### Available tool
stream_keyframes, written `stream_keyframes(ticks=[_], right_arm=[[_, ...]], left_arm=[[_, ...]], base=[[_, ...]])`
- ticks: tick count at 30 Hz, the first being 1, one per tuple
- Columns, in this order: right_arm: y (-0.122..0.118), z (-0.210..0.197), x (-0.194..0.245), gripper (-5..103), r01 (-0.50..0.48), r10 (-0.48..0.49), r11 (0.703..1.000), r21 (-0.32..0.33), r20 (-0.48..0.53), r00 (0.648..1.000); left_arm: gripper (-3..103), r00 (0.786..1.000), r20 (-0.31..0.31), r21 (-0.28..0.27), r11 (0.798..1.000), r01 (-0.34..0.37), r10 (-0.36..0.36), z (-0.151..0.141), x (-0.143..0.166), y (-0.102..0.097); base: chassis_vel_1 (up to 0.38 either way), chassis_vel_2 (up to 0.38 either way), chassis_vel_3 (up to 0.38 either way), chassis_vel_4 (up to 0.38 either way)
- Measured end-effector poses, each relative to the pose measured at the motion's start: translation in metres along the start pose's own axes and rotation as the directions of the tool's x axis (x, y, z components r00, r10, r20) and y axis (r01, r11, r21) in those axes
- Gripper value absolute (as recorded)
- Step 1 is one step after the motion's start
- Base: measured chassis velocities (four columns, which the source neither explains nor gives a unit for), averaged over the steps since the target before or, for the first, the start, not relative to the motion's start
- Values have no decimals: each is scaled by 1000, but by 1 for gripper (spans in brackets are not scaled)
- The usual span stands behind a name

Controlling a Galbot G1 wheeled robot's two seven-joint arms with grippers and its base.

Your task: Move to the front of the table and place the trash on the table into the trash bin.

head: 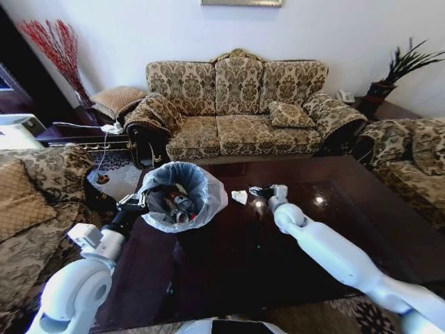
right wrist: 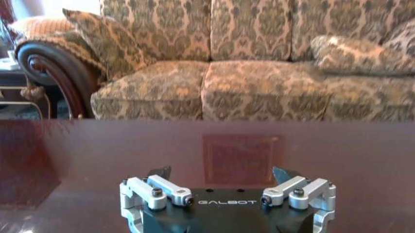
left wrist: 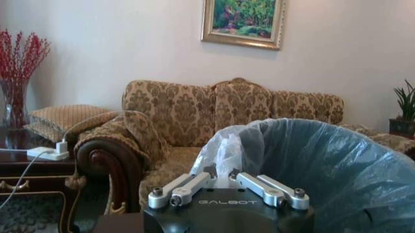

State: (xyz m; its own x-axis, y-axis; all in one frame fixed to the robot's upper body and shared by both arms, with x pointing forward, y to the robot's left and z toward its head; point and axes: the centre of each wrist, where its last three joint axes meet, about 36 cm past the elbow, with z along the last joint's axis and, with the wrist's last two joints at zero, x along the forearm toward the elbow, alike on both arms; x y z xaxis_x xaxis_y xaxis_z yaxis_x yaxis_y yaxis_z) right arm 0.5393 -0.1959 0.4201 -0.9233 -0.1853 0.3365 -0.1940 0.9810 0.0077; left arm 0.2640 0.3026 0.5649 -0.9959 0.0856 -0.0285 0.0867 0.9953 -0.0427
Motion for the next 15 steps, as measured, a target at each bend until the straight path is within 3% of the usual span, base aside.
stream_keyframes(ticks=[5, 13, 15], right_arm=[[15, 14, -28, 100, -16, 15, 999, -30, -40, 999], [10, 37, -54, 102, 23, -26, 999, -43, -82, 996], [10, 43, -56, 95, 45, -48, 998, -41, -79, 996]], left_arm=[[3, 1000, 3, -7, 1000, 0, 0, -2, 1, 0], [3, 1000, -6, -12, 1000, 6, -6, -2, 1, 0], [3, 1000, -8, -12, 1000, 6, -6, -2, 2, 0]], base=[[10, -8, -7, 11], [0, 0, 0, 0], [0, 0, 0, 0]])
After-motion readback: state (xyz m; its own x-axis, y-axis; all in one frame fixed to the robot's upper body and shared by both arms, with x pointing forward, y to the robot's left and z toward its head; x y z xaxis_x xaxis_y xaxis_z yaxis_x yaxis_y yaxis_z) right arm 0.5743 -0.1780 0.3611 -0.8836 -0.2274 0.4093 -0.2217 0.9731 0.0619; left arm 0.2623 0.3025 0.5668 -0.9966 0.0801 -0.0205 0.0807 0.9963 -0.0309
